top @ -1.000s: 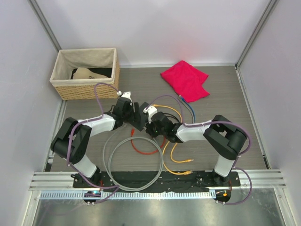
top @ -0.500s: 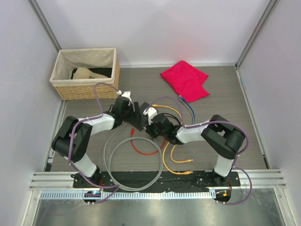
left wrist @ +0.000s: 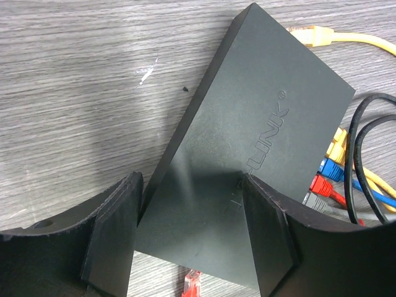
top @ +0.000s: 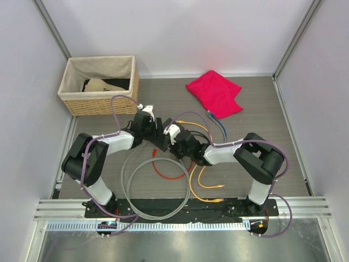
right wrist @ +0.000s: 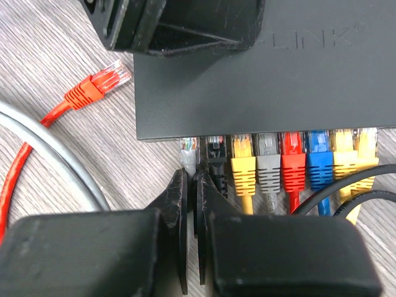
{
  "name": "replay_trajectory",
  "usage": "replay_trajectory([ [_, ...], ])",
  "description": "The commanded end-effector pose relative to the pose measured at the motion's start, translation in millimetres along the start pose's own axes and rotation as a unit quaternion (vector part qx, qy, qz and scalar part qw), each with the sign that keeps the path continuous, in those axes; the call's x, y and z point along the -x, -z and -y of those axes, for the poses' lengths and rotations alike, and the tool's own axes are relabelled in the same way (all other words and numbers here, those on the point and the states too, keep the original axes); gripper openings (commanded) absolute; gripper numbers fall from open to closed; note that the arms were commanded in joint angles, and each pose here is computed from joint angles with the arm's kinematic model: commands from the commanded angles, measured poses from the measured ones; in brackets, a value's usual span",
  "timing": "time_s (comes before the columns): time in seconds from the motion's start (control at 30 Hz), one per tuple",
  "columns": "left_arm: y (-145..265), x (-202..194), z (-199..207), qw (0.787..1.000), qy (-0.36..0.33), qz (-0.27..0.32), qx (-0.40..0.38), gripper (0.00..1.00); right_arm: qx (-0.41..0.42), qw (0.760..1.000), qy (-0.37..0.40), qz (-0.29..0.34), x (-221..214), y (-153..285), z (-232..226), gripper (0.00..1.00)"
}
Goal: Insert the plug into the switch port
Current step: Insert the connector into the switch port.
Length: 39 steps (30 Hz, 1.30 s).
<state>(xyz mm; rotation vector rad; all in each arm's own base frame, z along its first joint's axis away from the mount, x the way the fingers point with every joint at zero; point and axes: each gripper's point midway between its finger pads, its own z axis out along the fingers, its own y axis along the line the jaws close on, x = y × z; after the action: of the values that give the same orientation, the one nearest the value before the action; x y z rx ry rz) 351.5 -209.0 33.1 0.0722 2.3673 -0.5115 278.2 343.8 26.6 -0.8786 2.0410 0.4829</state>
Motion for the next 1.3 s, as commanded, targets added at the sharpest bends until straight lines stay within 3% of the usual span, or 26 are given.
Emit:
replay_trajectory([
  [0.0, 15.2, -105.5, 29.6, 0.981, -0.003, -0.183, -0.057, 0.66, -0.001, 0.99, 0.007, 0.138, 100.3, -1.1, -2.4, 0.01],
  [0.83, 29.5, -138.6, 73.5, 0.971, -0.01, -0.212, -0.107, 0.64, 0.014, 0.961, 0.0, 0.278, 205.5, 15.0, -9.7, 0.01],
  [0.97, 20.9, -115.7, 49.4, 0.983, -0.033, -0.178, -0.04, 0.64, 0.027, 0.975, 0.014, 0.222, 177.1, 4.6, -14.2, 0.02],
  [1.27, 5.0, -59.2, -11.1, 0.988, -0.038, -0.107, 0.107, 0.72, -0.001, 0.995, -0.011, 0.094, 86.7, 17.6, -0.7, 0.21],
])
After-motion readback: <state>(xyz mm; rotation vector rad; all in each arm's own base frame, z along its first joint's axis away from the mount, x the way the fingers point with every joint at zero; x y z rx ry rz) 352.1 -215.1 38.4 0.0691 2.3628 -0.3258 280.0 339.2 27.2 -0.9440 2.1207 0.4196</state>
